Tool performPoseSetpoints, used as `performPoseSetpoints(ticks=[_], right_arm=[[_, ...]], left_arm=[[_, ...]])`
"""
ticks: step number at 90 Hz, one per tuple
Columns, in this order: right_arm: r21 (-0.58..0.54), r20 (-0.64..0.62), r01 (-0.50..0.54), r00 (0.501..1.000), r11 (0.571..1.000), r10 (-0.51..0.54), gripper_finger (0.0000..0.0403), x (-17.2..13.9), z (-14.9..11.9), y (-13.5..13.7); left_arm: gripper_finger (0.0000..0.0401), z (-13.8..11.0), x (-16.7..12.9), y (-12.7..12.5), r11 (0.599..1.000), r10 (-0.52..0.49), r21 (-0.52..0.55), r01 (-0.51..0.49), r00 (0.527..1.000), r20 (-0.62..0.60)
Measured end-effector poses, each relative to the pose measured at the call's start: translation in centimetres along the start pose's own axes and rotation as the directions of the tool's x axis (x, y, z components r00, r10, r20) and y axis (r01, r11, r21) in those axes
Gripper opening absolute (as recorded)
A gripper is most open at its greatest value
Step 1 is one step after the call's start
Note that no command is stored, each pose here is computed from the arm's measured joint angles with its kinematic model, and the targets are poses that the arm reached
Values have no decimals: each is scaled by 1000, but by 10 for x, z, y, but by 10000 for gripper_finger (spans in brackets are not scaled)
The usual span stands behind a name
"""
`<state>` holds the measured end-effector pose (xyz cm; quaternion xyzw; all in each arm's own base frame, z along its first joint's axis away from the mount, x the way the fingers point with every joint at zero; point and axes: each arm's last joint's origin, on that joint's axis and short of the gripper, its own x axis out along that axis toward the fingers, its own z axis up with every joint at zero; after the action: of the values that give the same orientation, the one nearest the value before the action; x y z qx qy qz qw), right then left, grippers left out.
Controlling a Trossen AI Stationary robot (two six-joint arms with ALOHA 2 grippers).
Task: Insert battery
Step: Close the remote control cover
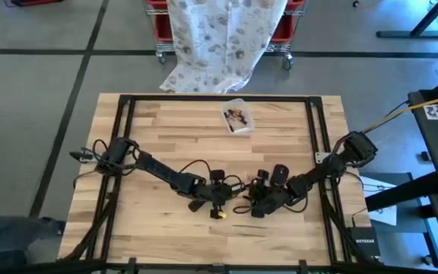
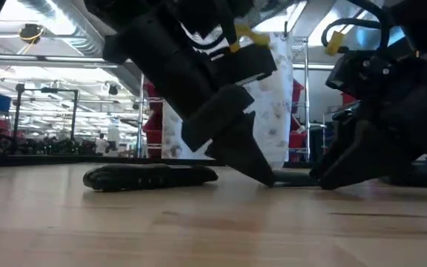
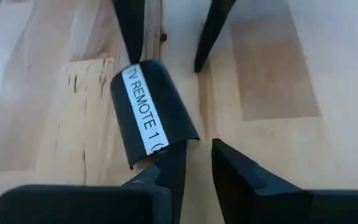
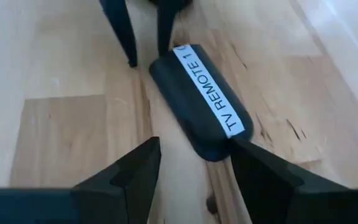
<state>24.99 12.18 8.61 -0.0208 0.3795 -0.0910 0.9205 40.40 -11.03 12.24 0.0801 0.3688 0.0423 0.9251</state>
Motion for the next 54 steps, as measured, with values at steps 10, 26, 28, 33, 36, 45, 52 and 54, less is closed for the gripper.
performPoseSetpoints(ticks=[10, 26, 28, 33, 36, 45, 52, 54], right_arm=[[-3, 5, -3, 1000, 1000, 3, 184, 2, 8, -1], [0, 5, -20, 1000, 1000, 20, 184, 7, 20, -3], [1, 5, -23, 1000, 1000, 23, 184, 7, 21, -3], [0, 9, -25, 1000, 1000, 25, 184, 8, 23, -4], [-6, 11, -32, 999, 999, 32, 184, 8, 24, -3], [-1, 24, -34, 999, 999, 34, 184, 9, 28, -3], [-3, 30, -34, 999, 999, 34, 184, 9, 31, -3], [-3, 32, -33, 999, 999, 33, 184, 9, 31, -3]], left_arm=[[58, 0, -2, -3, 1000, -4, -4, 4, 1000, -1], [58, -7, -6, -12, 999, 46, 17, -45, 998, -45], [58, -8, -7, -13, 998, 55, 19, -54, 997, -51], [58, -9, -9, -16, 997, 75, 18, -74, 995, -68], [58, -11, -11, -17, 996, 89, 22, -88, 993, -77], [58, -12, -17, -22, 992, 126, 36, -124, 988, -88], [58, -11, -22, -24, 990, 137, 41, -134, 987, -83], [58, -10, -23, -24, 990, 139, 44, -135, 987, -83]])
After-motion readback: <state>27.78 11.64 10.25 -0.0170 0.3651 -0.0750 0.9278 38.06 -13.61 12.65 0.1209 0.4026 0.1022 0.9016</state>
